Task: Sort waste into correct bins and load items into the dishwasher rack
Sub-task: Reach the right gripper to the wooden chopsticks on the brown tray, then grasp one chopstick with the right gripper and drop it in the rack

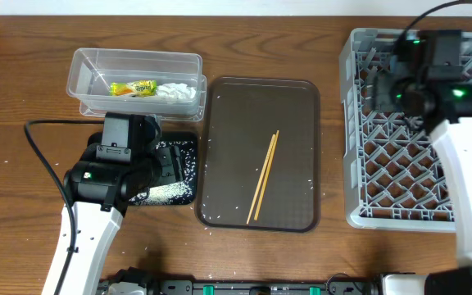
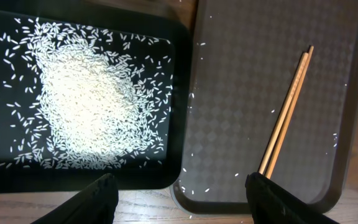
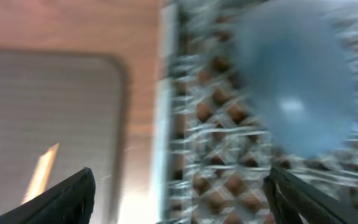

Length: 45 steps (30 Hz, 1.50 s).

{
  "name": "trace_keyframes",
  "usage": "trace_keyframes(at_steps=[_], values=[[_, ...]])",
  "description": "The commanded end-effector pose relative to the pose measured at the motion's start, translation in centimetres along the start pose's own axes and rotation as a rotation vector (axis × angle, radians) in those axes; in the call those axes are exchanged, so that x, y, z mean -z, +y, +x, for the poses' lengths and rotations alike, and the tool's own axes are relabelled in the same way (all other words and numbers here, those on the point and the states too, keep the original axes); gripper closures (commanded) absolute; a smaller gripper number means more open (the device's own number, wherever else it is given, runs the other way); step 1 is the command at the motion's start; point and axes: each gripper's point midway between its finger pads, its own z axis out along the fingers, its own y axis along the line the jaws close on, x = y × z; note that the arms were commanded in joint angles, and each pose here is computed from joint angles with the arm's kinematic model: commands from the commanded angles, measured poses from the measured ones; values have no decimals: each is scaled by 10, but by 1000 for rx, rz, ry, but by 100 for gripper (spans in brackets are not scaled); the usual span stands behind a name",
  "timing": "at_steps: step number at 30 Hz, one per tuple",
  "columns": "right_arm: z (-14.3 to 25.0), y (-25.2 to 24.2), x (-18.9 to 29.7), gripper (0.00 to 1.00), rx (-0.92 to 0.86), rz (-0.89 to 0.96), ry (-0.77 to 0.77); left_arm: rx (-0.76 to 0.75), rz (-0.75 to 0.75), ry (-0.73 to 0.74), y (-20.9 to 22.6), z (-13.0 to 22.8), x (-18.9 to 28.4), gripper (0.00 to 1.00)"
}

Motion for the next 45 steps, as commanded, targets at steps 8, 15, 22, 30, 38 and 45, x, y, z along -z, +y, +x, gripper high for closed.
trace_keyframes(at_steps=[8,15,22,30,38,45], values=[[73,137,-64,34,88,-280,331,7,-5,-3,1,-2,1,31],[134,166,-99,40,16,-121,537,7,-5,-3,1,-2,1,31],[162,173,-114,42,13,27,572,7,-5,-3,1,-2,1,31],[180,180,-124,42,17,103,580,7,-5,-3,1,-2,1,31],[190,175,-132,42,-9,143,593,7,-6,0,1,-2,1,31],[205,166,-139,42,-33,172,602,7,-6,1,1,-1,1,31]])
